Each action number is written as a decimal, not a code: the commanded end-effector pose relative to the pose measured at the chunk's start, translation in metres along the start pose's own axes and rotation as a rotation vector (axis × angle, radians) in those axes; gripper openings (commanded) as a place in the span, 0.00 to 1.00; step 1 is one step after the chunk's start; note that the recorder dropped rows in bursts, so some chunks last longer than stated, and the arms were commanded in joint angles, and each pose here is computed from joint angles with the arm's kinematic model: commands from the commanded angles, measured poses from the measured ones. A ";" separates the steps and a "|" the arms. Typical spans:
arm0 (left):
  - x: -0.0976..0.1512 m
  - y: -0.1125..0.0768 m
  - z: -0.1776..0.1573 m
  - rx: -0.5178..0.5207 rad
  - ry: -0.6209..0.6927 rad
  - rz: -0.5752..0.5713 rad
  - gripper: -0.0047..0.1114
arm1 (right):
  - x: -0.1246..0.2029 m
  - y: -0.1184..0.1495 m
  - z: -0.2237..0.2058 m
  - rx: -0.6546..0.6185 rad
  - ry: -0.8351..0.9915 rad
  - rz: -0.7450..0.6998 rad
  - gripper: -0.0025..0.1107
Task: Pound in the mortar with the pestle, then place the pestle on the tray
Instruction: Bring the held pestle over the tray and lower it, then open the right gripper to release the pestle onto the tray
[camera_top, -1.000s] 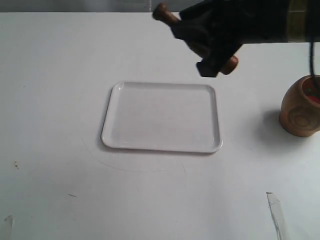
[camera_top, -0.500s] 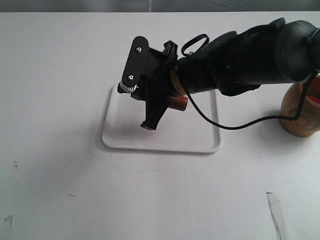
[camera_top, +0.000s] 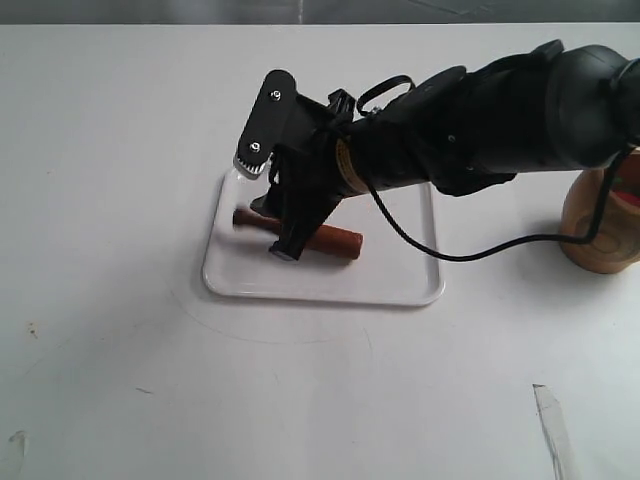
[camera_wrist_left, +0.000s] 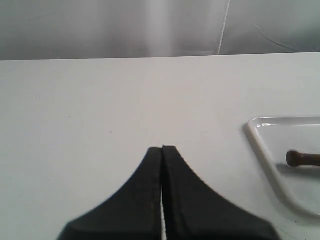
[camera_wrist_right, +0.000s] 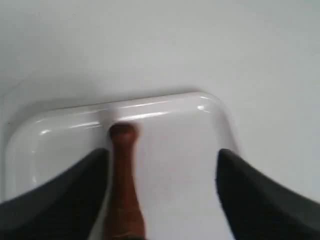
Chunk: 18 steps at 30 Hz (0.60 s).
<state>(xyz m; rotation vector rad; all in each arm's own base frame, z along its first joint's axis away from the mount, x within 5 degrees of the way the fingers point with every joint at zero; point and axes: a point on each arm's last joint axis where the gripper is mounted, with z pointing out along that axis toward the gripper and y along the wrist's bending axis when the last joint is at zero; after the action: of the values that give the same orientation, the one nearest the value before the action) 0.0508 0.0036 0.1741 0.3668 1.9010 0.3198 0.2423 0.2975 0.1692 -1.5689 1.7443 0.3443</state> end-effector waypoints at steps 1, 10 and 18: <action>0.000 -0.001 0.000 0.008 -0.007 -0.012 0.04 | 0.004 -0.026 -0.008 0.290 0.077 0.092 0.69; 0.000 -0.001 0.000 0.008 -0.007 -0.012 0.04 | -0.003 -0.075 -0.081 0.884 0.335 -0.203 0.02; 0.000 -0.001 0.000 0.008 -0.007 -0.012 0.04 | 0.012 -0.080 -0.133 0.728 0.943 -0.558 0.02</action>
<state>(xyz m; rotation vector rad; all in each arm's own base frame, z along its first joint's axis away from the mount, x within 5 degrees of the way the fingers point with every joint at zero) 0.0508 0.0036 0.1741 0.3668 1.9010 0.3198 0.2807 0.2053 0.2680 -1.4930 1.4195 -1.3154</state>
